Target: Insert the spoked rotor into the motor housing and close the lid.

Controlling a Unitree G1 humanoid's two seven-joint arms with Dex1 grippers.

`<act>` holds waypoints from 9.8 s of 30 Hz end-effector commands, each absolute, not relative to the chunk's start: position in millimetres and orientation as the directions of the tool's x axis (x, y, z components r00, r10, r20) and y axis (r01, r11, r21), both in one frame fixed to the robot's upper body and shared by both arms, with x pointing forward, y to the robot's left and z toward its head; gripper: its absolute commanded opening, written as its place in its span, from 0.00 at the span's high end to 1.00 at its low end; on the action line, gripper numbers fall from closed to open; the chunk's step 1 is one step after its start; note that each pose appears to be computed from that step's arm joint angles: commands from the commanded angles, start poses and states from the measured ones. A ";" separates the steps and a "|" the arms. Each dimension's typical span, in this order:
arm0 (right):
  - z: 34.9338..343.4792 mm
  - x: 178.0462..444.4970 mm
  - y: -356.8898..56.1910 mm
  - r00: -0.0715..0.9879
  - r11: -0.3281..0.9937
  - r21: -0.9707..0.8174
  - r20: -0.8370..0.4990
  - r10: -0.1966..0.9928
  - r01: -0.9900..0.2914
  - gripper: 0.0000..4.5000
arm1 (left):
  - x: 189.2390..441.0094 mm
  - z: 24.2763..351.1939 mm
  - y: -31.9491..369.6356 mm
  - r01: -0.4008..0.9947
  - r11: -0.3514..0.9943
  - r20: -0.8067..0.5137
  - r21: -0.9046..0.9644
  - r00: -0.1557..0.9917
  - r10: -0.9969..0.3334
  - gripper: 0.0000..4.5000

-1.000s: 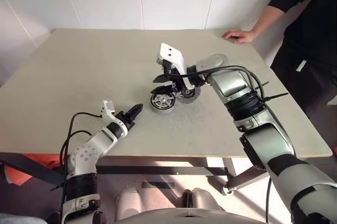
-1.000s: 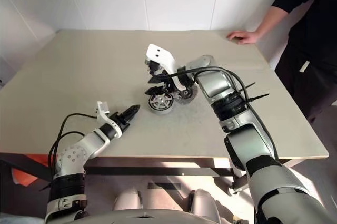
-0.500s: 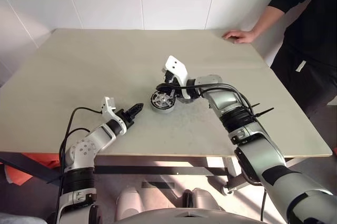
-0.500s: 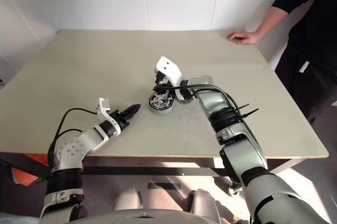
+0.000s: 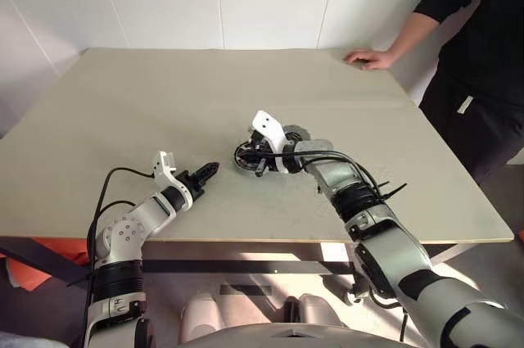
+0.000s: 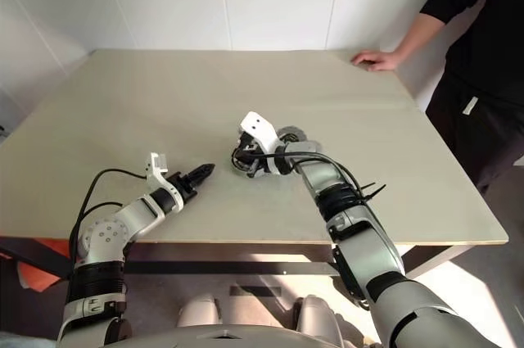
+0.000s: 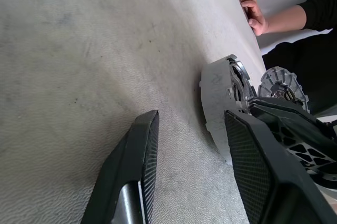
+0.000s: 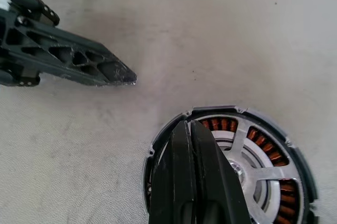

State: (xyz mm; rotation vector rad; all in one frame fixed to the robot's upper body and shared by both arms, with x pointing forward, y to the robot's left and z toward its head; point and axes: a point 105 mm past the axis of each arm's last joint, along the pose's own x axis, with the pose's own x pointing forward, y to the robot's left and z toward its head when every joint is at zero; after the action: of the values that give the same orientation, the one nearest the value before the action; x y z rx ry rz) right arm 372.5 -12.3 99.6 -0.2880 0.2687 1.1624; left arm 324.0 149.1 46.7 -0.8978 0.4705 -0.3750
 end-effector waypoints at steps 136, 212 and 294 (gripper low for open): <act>80.6 387.6 -32.3 0.583 0.588 -0.085 -0.301 0.755 -0.805 0.33 | 348.1 87.8 152.2 0.421 0.819 -0.329 -0.390 0.767 -0.551 0.54; 89.0 394.7 -19.4 0.619 0.623 -0.065 -0.233 0.750 -0.780 0.33 | 342.1 70.8 152.3 0.388 0.835 -0.378 -0.391 0.759 -0.530 0.54; 86.7 387.1 -35.0 0.537 0.544 -0.063 -0.289 0.792 -0.837 0.33 | 343.5 61.6 157.8 0.365 0.849 -0.408 -0.382 0.758 -0.509 0.54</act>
State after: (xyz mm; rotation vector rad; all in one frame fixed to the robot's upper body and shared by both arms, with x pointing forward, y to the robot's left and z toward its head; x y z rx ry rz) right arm 383.6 -35.9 79.2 -0.1711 0.2681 0.9792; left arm 340.2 154.1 57.3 -0.3062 0.5404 -0.4953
